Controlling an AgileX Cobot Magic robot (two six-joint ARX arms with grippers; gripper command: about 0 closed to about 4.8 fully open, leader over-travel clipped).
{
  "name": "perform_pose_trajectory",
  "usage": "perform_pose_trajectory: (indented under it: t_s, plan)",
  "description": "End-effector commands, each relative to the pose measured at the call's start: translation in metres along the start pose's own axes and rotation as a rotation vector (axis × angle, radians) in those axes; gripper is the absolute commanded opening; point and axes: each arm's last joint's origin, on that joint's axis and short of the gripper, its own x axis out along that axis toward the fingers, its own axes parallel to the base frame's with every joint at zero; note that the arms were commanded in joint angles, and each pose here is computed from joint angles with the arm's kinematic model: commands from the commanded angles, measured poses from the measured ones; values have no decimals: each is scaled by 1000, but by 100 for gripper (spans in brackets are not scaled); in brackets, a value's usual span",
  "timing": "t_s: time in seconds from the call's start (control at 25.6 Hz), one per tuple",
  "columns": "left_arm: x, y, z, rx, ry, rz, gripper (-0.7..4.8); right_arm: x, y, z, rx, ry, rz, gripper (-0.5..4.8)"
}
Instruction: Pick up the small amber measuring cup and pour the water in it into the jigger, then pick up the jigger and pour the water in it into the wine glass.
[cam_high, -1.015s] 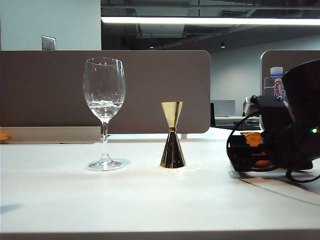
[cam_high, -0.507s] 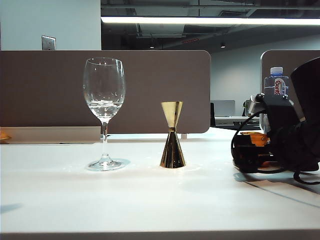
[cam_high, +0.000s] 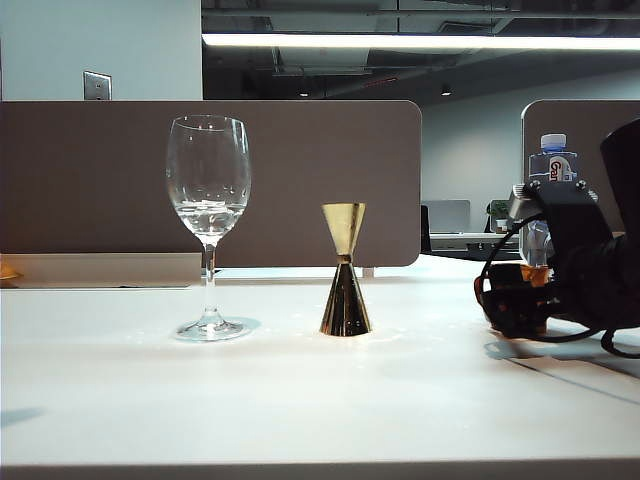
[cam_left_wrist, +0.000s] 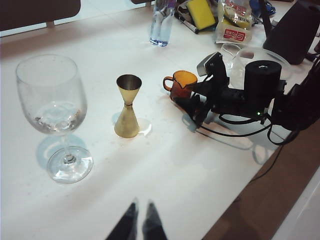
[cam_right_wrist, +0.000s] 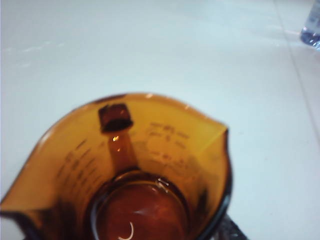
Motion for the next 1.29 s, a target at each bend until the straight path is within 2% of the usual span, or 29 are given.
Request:
perform_pose_trajectory:
  t_s: [0.04, 0.16, 0.27, 0.55, 0.66, 0.78, 0.86, 1.29]
  plan:
    - [0, 0, 2, 6, -14, -2, 26, 2, 0, 6, -1, -34, 4, 359]
    - [0, 0, 2, 6, -14, -2, 26, 3, 0, 7, -1, -37, 4, 353]
    - [0, 0, 2, 6, -14, -2, 26, 3, 0, 7, -1, -37, 4, 295]
    - [0, 0, 2, 6, -14, -2, 26, 3, 0, 7, -1, -38, 4, 291]
    - [0, 0, 2, 6, -14, -2, 26, 3, 0, 7, -1, -38, 4, 250]
    - [0, 0, 2, 6, -14, -2, 26, 3, 0, 8, -1, -48, 4, 249]
    - [0, 0, 2, 6, -14, -2, 26, 3, 0, 9, 0, -59, 4, 196]
    - [0, 0, 2, 6, -14, -2, 26, 3, 0, 9, 0, -60, 26, 179]
